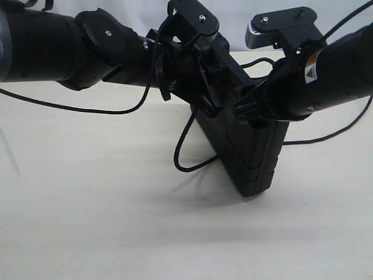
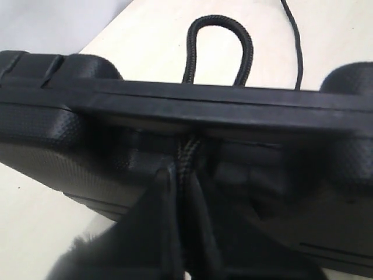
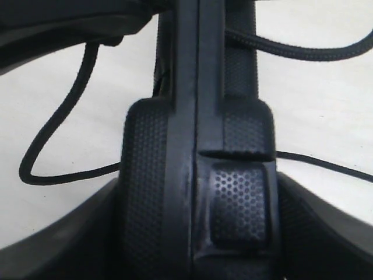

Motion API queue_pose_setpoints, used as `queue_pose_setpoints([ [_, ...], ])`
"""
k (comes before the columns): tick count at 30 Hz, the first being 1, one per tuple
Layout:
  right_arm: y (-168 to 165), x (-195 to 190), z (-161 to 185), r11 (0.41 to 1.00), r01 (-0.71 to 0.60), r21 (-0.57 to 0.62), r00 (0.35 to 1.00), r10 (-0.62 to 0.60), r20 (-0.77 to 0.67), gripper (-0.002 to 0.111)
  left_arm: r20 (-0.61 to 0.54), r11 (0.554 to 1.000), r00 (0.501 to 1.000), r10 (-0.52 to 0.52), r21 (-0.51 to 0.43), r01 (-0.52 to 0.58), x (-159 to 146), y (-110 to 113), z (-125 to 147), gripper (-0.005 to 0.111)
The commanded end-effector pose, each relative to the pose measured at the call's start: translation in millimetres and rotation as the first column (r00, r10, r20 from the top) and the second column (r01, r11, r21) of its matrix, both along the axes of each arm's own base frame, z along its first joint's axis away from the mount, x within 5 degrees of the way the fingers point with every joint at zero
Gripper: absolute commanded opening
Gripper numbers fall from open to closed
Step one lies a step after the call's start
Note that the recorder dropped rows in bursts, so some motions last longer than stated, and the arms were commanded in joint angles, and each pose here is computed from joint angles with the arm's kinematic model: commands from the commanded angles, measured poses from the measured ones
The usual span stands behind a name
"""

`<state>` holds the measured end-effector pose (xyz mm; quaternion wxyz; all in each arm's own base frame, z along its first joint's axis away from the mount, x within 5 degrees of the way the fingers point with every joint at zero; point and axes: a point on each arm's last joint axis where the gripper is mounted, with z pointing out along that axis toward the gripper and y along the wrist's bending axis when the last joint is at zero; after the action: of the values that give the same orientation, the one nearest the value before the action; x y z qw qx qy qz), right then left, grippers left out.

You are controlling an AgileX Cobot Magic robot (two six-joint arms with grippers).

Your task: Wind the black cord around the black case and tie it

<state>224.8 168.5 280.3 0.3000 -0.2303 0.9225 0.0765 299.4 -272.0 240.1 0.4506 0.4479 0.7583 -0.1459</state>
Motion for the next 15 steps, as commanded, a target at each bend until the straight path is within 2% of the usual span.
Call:
queue_pose_setpoints([
  [1, 2.2, 1.2, 4.0, 0.999, -0.005, 0.033, 1.000, 0.004, 0.022, 0.062, 0.002, 1.000, 1.000, -0.001, -0.010, 0.001, -0.5, -2.2, 2.3, 0.000],
  [6, 3.2, -0.1, 3.6, 0.999, 0.005, 0.052, 1.000, -0.005, 0.002, 0.066, 0.002, 1.000, 1.000, -0.001, -0.010, 0.001, -0.5, -2.2, 2.3, 0.000],
  [7, 3.2, -0.1, 3.6, 0.999, 0.005, 0.052, 1.000, -0.005, 0.002, 0.069, 0.002, 1.000, 1.000, -0.001, -0.010, 0.001, -0.5, -2.2, 2.3, 0.000],
  [11, 3.2, -0.1, 3.6, 0.999, 0.005, 0.052, 1.000, -0.005, 0.002, 0.095, 0.002, 1.000, 1.000, -0.001, -0.010, 0.001, -0.5, -2.2, 2.3, 0.000],
  [15, 3.1, -0.2, 3.4, 0.999, 0.006, 0.051, 1.000, -0.006, 0.000, 0.110, 0.002, 1.000, 1.000, -0.001, -0.010, 0.001, -0.5, -2.2, 2.3, 0.000],
])
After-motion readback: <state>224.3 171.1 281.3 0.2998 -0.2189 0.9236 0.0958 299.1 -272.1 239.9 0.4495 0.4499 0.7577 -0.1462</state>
